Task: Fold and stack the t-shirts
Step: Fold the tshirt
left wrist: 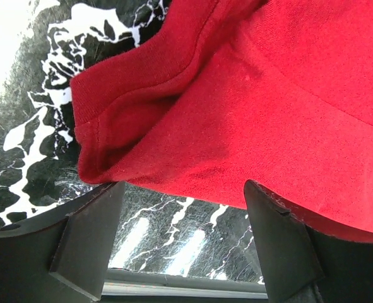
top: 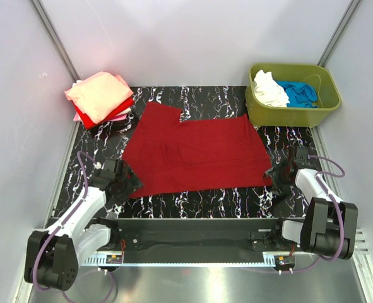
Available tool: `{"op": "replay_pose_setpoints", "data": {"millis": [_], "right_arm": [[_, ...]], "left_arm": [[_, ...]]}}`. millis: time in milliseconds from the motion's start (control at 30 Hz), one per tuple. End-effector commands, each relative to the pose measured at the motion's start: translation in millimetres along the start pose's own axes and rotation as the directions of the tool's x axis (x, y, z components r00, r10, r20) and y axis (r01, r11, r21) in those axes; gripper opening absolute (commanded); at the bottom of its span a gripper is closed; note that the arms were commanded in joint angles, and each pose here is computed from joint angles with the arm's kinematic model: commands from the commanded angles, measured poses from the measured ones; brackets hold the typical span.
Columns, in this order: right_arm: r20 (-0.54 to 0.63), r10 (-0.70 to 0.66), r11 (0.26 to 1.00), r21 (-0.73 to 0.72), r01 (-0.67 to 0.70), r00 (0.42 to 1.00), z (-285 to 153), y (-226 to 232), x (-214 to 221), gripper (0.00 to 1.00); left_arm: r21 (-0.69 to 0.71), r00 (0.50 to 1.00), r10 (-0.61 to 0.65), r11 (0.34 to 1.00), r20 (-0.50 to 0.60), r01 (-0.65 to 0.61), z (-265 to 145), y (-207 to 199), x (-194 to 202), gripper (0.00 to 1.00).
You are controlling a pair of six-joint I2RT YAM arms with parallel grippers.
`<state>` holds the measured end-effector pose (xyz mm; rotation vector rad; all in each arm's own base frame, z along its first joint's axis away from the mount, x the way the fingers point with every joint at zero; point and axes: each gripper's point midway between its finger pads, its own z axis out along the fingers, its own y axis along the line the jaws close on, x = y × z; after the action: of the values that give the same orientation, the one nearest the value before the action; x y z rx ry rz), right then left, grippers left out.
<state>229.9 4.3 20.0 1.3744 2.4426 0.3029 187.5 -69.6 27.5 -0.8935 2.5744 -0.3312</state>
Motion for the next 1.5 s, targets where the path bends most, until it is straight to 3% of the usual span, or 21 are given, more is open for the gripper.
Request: {"op": "replay_pose_setpoints", "data": {"millis": [0, 67, 167, 200, 267, 333, 433, 600, 833, 1167, 1300, 1333, 1367, 1433, 1467], "right_arm": [[0.043, -0.022, 0.999, -0.031, 0.023, 0.999, 8, 11, -15, 0.62], [0.029, -0.026, 0.999, -0.025, 0.027, 0.999, 13, 11, -15, 0.58], [0.015, -0.036, 0.999, -0.036, 0.036, 0.999, 17, 12, -13, 0.34], [0.013, -0.045, 0.998, -0.043, 0.046, 0.999, 18, 13, -13, 0.26], [0.005, -0.049, 0.997, -0.055, 0.049, 0.999, 19, 15, -12, 0.15], [-0.002, -0.053, 0.997, -0.059, 0.052, 0.999, 20, 15, -12, 0.00], [-0.019, -0.058, 0.995, -0.076, 0.057, 0.998, 15, 19, -9, 0.00], [0.004, -0.063, 0.993, -0.096, 0.063, 0.998, -13, 20, -7, 0.00], [0.012, -0.044, 0.991, -0.124, 0.045, 0.999, -57, 23, 0, 0.00], [-0.018, -0.029, 0.986, -0.163, 0.025, 0.999, -99, 10, 29, 0.00], [-0.043, -0.042, 0.979, -0.199, 0.032, 0.998, -115, 5, 46, 0.00], [-0.062, -0.046, 0.979, -0.199, 0.033, 0.997, -118, 2, 51, 0.03], [-0.055, -0.055, 0.976, -0.213, 0.042, 0.997, -123, 4, 52, 0.24], [-0.054, -0.071, 0.977, -0.206, 0.059, 0.996, -129, 2, 53, 0.53], [-0.042, -0.076, 0.975, -0.212, 0.065, 0.996, -132, 4, 51, 0.77]], "left_arm": [[0.035, 0.999, -0.038, 0.999, 0.039, 0.037, 5, -8, -9, 0.80], [0.010, 0.997, -0.046, 0.999, 0.058, 0.046, 10, -1, -11, 0.76], [-0.002, 0.995, -0.048, 0.999, 0.083, 0.048, 13, 1, -15, 0.64], [-0.003, 0.995, -0.045, 0.999, 0.094, 0.046, 13, 1, -17, 0.53], [-0.021, 0.993, -0.031, 0.999, 0.117, 0.034, 14, 2, -23, 0.42], [-0.023, 0.991, -0.008, 1.000, 0.136, 0.011, 12, -1, -30, 0.17], [-0.010, 0.989, 0.017, 1.000, 0.147, -0.015, 2, -10, -39, 0.00], [-0.001, 0.990, -0.017, 1.000, 0.138, 0.017, -23, -16, -40, 0.00], [0.119, 0.990, -0.068, 0.991, 0.125, 0.053, -63, -34, -35, 0.00], [0.135, 0.989, -0.065, 0.990, 0.136, 0.046, -110, -19, -21, 0.00], [0.138, 0.989, -0.072, 0.989, 0.130, 0.053, -128, -9, -10, 0.04], [0.167, 0.990, -0.072, 0.985, 0.122, 0.051, -133, -10, -5, 0.16], [0.169, 0.991, -0.070, 0.984, 0.117, 0.049, -136, -8, -2, 0.22], [0.194, 0.986, -0.060, 0.981, 0.153, 0.029, -149, -8, -5, 0.35], [0.193, 0.985, -0.053, 0.981, 0.164, 0.020, -153, -7, -6, 0.41]]}}
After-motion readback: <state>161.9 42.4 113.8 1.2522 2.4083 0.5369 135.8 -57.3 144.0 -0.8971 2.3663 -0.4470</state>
